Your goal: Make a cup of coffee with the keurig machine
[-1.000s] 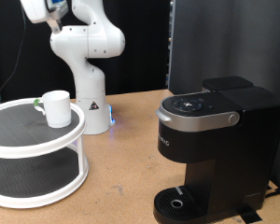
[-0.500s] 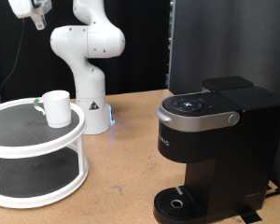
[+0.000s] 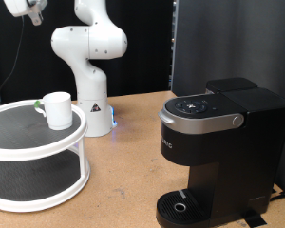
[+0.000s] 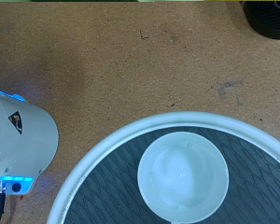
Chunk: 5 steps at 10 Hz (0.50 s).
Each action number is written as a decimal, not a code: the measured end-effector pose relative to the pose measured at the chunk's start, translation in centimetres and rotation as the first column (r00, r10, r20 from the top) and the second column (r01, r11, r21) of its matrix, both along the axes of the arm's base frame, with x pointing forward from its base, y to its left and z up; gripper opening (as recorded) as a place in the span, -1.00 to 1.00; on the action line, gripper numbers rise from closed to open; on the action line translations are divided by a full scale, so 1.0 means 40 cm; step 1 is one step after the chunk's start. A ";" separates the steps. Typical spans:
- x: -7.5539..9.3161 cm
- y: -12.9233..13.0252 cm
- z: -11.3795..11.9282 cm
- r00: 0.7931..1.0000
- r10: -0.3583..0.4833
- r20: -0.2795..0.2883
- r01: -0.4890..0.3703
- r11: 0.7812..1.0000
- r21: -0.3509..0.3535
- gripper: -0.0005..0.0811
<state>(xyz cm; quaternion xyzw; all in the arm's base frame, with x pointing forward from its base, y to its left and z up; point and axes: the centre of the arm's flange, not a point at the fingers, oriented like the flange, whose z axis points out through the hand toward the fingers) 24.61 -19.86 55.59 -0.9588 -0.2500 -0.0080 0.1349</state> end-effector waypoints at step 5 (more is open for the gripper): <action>-0.014 -0.063 -0.010 0.990 -0.116 0.081 0.118 0.993 -0.020 -0.98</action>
